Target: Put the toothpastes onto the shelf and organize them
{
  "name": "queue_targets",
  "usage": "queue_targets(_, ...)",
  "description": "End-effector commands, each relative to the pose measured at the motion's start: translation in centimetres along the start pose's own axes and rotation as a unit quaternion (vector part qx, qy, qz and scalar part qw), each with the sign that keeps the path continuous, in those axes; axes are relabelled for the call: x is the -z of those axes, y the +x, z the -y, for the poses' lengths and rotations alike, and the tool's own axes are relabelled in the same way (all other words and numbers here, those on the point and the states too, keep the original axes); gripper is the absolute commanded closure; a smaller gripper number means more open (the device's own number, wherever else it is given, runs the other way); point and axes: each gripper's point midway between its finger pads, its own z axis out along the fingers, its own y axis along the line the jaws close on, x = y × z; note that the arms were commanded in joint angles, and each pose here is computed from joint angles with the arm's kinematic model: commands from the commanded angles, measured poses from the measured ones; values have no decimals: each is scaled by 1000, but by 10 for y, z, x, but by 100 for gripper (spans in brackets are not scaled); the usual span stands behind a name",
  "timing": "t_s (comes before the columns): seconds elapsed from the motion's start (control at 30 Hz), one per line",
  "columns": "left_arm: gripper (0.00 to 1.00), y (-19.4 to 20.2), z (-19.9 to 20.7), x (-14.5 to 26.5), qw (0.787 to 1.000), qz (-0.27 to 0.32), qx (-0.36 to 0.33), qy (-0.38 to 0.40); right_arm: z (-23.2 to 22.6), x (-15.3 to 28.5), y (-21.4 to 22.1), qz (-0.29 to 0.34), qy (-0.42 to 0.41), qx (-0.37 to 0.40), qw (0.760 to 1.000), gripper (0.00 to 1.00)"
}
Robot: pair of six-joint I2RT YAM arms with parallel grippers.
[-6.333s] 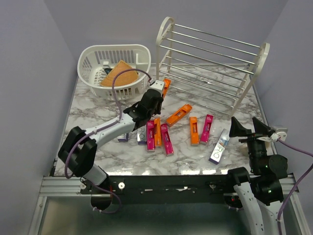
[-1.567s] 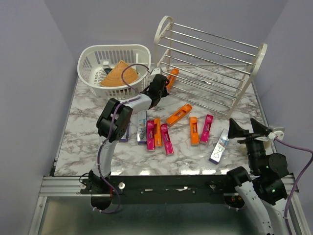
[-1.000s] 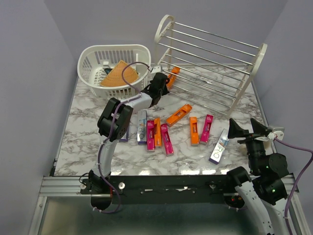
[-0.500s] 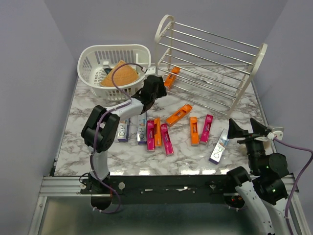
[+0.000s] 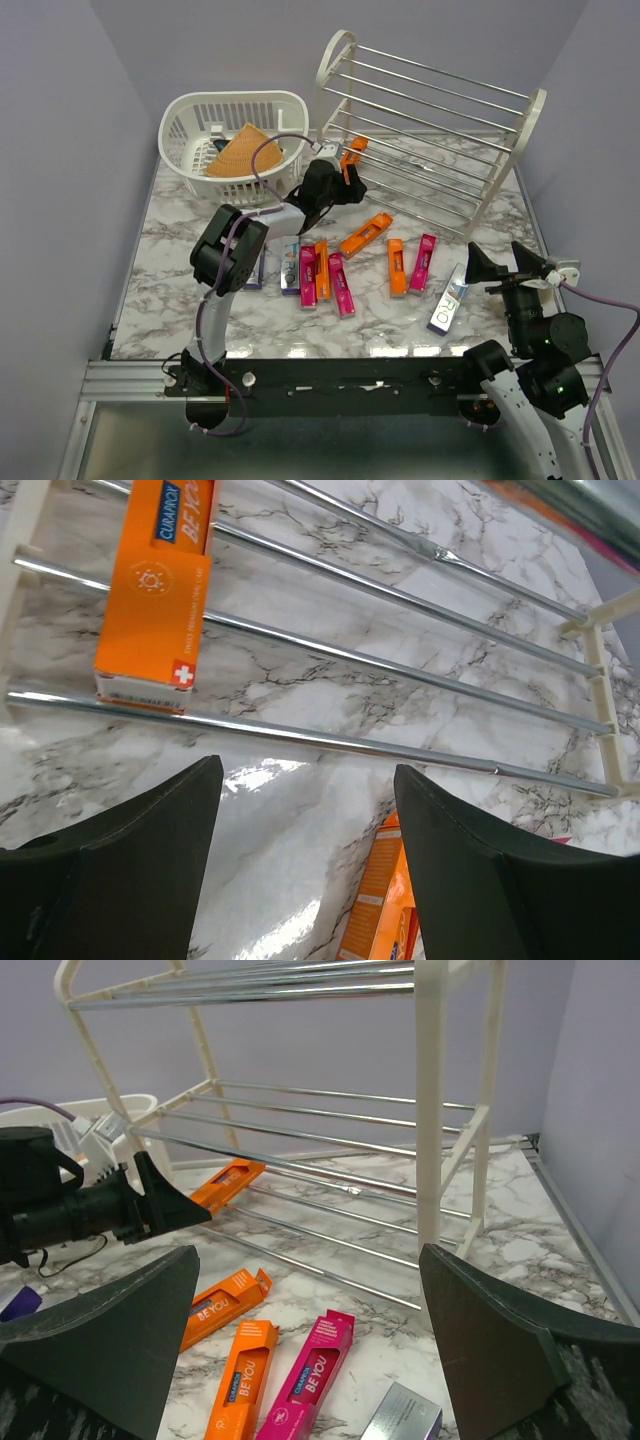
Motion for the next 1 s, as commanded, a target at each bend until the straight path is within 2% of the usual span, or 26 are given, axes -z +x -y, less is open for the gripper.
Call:
queue_targets(0.0, 20, -9, 20, -17, 998, 16, -21, 50, 15, 53, -59, 141, -7, -40, 989, 0)
queue_targets(0.4, 16, -8, 3, -40, 999, 36, -17, 16, 15, 53, -58, 141, -5, -39, 989, 0)
queue_targets(0.5, 13, -13, 1, -41, 999, 45, -16, 9, 15, 52, -58, 141, -6, -39, 989, 0)
queue_targets(0.97, 12, -22, -18, -41, 997, 67, -6, -46, 15, 52, -58, 141, -5, -39, 989, 0)
